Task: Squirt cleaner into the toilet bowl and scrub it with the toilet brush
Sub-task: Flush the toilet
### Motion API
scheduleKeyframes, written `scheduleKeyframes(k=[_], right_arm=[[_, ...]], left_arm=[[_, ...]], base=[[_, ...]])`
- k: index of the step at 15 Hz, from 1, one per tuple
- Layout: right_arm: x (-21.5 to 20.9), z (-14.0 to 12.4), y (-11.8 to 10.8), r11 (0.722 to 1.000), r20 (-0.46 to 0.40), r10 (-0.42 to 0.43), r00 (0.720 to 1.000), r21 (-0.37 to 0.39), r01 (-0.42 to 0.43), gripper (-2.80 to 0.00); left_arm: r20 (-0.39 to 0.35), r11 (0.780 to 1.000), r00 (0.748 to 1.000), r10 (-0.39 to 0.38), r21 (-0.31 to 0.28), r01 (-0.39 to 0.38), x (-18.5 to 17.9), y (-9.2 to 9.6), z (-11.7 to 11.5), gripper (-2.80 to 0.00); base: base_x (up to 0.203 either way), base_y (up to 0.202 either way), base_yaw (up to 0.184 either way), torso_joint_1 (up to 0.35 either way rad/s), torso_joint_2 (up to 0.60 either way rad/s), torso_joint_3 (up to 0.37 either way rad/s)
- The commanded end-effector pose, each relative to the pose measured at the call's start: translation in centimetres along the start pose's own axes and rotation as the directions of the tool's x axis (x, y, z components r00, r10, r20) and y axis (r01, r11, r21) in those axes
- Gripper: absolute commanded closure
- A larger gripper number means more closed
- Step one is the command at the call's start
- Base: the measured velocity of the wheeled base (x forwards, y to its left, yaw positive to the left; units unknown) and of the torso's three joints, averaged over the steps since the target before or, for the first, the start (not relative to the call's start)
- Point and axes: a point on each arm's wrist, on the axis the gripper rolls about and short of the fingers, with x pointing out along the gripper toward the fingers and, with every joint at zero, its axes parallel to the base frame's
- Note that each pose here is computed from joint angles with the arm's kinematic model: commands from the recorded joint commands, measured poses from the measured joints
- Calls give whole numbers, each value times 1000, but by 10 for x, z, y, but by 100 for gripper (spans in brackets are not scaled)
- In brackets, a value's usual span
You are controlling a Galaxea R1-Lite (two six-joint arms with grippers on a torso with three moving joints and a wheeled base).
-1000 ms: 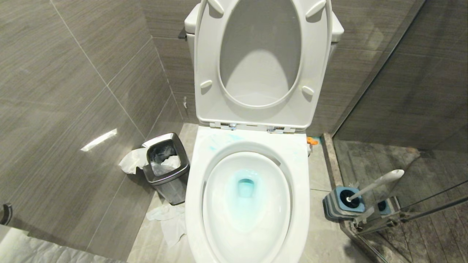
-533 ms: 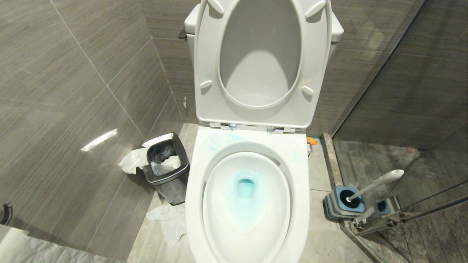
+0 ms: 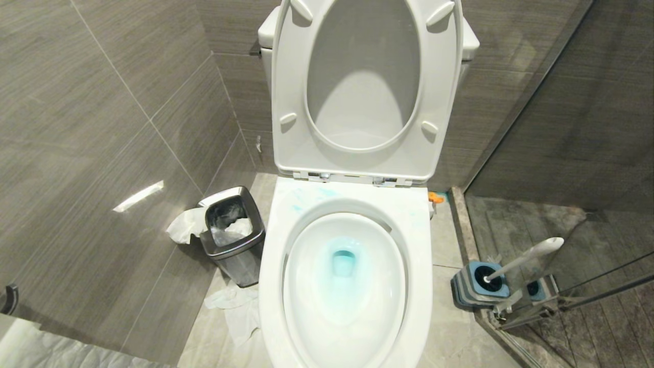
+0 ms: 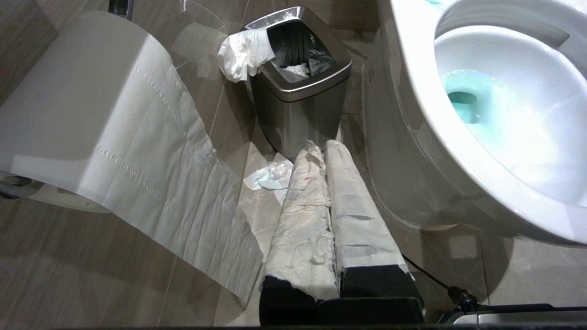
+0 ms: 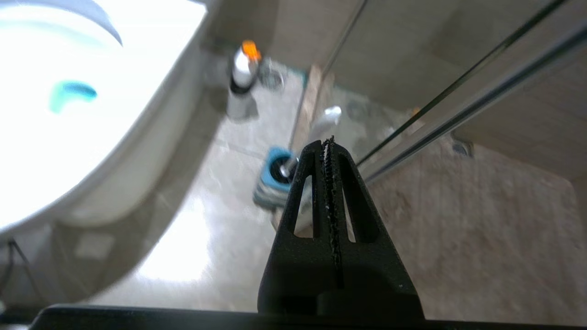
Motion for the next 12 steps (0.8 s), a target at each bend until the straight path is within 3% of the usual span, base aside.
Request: scheduleKeyframes(k=[1, 5, 12], right_arm=[[-19, -18, 3, 1000, 94, 4, 996, 25, -7, 0], [-31, -50, 12, 991, 178, 97, 979, 75, -111, 0], [-15, -88, 22, 987, 111, 105, 988, 109, -117, 0]], left_arm=[[-3, 1000, 1000, 0, 0, 0, 0, 0, 0, 0], [-3, 1000, 1000, 0, 0, 0, 0, 0, 0, 0], [-3, 1000, 1000, 0, 0, 0, 0, 0, 0, 0]], base=[[0, 0, 0, 0, 0, 0], [0, 0, 0, 0, 0, 0], [0, 0, 0, 0, 0, 0]])
